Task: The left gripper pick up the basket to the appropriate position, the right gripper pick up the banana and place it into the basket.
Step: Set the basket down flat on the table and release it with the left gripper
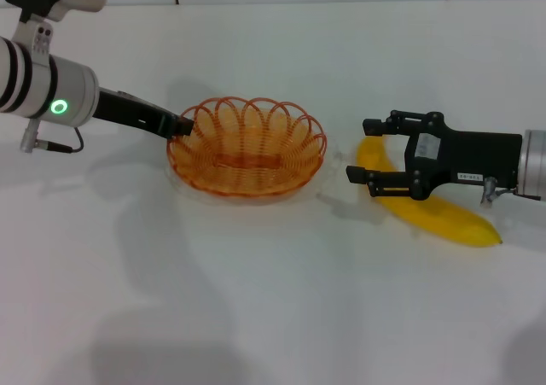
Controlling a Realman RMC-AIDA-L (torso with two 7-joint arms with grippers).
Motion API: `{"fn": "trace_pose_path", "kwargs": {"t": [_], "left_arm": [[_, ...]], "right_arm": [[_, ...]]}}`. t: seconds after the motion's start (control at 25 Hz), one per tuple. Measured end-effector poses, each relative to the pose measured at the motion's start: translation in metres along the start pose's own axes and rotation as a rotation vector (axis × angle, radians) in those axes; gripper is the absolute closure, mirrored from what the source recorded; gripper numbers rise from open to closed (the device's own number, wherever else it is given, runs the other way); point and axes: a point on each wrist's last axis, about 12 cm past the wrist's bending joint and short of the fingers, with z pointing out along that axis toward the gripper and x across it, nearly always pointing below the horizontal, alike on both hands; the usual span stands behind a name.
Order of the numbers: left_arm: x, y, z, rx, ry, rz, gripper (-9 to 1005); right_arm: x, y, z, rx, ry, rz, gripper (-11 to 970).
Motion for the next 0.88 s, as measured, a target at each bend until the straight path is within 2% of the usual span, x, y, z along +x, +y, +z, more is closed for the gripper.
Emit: {"fn": "trace_pose_path", "kwargs": {"t": [0.48, 0.88], "left_arm": [[-0.0063, -0.0037, 0.0018, 0.011, -0.014, 0.002, 929], [-0.0030, -0.0026, 0.0019, 0.008, -0.007, -0.017, 928]], "right_arm": [[-0.0024, -0.0012, 0.0019, -0.004, -0.003, -0.006, 166], [-0.0024, -0.0009, 0.0022, -0.003, -0.004, -0.005, 165]]}}
